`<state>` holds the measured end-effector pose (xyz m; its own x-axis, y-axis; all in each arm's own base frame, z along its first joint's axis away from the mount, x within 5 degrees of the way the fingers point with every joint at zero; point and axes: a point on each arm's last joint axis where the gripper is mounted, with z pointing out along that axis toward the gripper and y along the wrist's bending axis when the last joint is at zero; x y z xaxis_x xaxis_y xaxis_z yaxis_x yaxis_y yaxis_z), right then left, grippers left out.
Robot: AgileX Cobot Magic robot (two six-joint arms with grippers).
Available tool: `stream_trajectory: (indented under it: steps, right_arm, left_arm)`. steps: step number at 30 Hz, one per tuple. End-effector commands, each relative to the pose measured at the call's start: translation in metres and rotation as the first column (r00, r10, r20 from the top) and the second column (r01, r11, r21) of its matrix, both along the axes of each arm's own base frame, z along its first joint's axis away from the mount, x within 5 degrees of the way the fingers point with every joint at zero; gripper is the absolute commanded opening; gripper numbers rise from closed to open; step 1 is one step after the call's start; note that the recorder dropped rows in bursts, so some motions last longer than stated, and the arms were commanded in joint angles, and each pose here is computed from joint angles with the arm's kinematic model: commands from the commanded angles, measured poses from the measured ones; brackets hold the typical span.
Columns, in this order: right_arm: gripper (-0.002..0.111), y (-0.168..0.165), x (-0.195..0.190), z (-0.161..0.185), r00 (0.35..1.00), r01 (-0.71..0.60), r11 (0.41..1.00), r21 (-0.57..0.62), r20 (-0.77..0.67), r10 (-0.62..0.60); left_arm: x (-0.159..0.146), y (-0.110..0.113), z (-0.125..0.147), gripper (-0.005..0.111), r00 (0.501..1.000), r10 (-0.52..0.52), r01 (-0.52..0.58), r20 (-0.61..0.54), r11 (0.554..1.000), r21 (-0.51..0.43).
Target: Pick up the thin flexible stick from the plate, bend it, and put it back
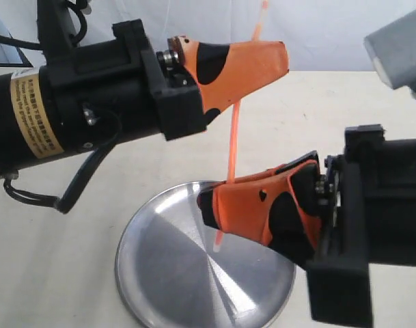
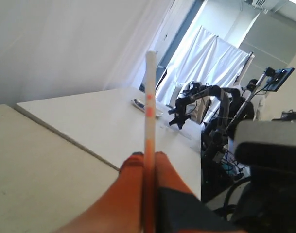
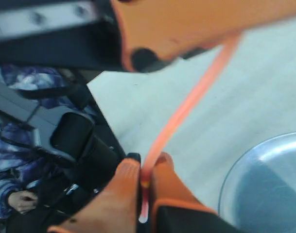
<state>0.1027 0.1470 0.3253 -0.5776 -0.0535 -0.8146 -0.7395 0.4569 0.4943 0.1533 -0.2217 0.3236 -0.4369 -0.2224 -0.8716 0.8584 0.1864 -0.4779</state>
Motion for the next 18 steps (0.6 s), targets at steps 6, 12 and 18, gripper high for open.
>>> stream_trajectory:
  steps: [6, 12, 18]
  right_arm:
    - [-0.001, 0.0, -0.001, -0.006, 0.999, -0.033, 0.996, -0.086, 0.007, 0.034]
    - [-0.001, 0.002, 0.011, -0.024, 1.0, 0.0, 0.975, -0.224, -0.02, -0.005]
    - [-0.001, -0.001, 0.02, -0.027, 0.996, 0.086, 0.961, -0.262, 0.026, -0.083]
  left_arm:
    - [-0.007, -0.002, 0.003, 0.0, 0.997, -0.074, 0.075, 0.025, 0.996, -0.051]
    - [-0.01, -0.001, 0.008, 0.0, 0.995, -0.097, 0.099, 0.022, 0.99, -0.102]
    - [-0.014, 0.001, 0.011, 0.0, 0.992, -0.126, 0.126, 0.012, 0.987, -0.099]
